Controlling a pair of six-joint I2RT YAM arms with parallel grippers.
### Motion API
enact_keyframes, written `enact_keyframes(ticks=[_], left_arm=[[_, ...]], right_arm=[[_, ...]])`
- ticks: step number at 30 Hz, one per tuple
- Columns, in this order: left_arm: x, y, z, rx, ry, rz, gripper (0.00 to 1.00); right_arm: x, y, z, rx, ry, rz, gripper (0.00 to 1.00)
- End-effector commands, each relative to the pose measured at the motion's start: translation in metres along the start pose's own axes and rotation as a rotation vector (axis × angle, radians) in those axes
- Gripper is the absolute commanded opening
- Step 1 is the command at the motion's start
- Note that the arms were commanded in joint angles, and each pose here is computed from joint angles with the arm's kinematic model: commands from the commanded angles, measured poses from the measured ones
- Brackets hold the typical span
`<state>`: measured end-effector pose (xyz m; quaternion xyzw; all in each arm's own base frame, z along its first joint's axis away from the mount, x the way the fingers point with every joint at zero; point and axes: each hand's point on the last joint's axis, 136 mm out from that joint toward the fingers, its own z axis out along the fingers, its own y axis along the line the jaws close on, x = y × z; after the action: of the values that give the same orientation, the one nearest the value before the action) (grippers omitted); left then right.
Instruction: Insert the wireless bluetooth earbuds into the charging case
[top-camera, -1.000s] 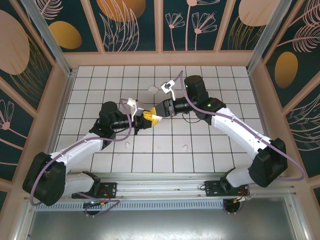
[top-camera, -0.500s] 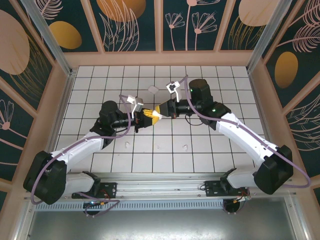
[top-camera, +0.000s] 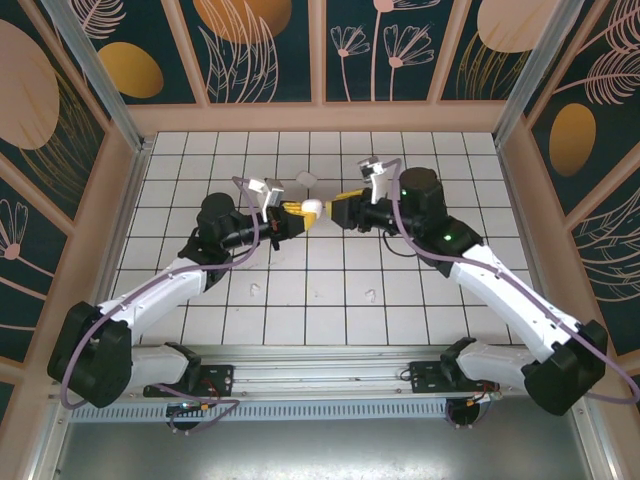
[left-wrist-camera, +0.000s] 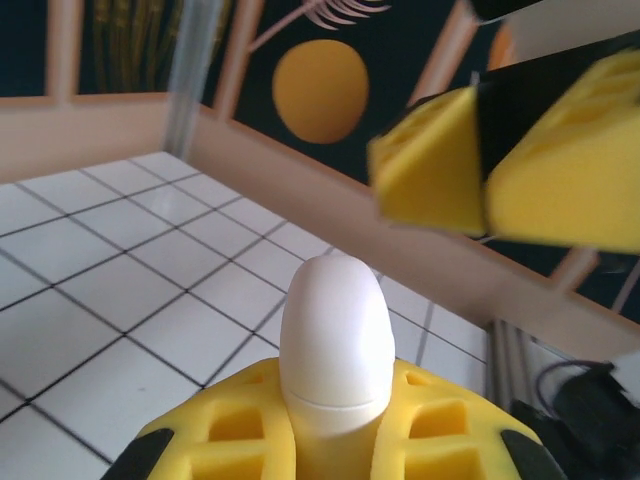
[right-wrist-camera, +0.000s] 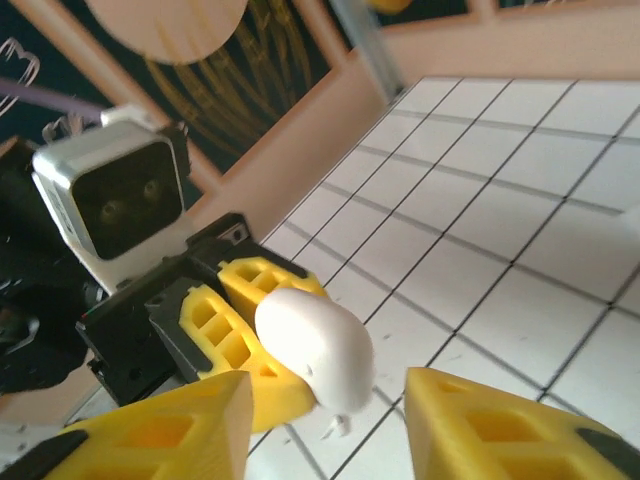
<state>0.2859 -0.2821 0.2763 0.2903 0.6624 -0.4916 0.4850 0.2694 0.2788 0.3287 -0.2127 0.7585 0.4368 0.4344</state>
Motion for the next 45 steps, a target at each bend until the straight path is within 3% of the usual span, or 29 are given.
enact_keyframes(ticks=[1, 8, 15, 21, 26, 37, 45], left_arm=[[-0.008, 0.024, -0.007, -0.147, -0.018, 0.025, 0.00], [0.018, 0.081, -0.014, -0.324, 0.064, -0.112, 0.00], [0.040, 0.157, -0.045, -0.437, 0.068, -0.308, 0.00], [0.075, 0.215, -0.062, -0.545, 0.126, -0.503, 0.00], [0.128, 0.254, -0.072, -0.659, 0.227, -0.627, 0.00], [0.182, 0.272, -0.083, -0.760, 0.367, -0.720, 0.01], [0.166, 0.277, -0.091, -0.827, 0.389, -0.651, 0.24]], right_arm=[[-0.023, -0.027, -0.027, 0.153, -0.119, 0.007, 0.49], [-0.003, -0.079, -0.038, 0.304, -0.101, 0.136, 0.51], [0.027, -0.124, -0.044, 0.409, -0.063, 0.278, 0.51], [0.053, -0.146, -0.035, 0.397, 0.004, 0.383, 0.51], [0.066, -0.149, -0.029, 0.378, 0.036, 0.400, 0.51], [0.088, -0.156, -0.021, 0.355, 0.086, 0.428, 0.51], [0.087, -0.161, -0.009, 0.336, 0.114, 0.434, 0.52]])
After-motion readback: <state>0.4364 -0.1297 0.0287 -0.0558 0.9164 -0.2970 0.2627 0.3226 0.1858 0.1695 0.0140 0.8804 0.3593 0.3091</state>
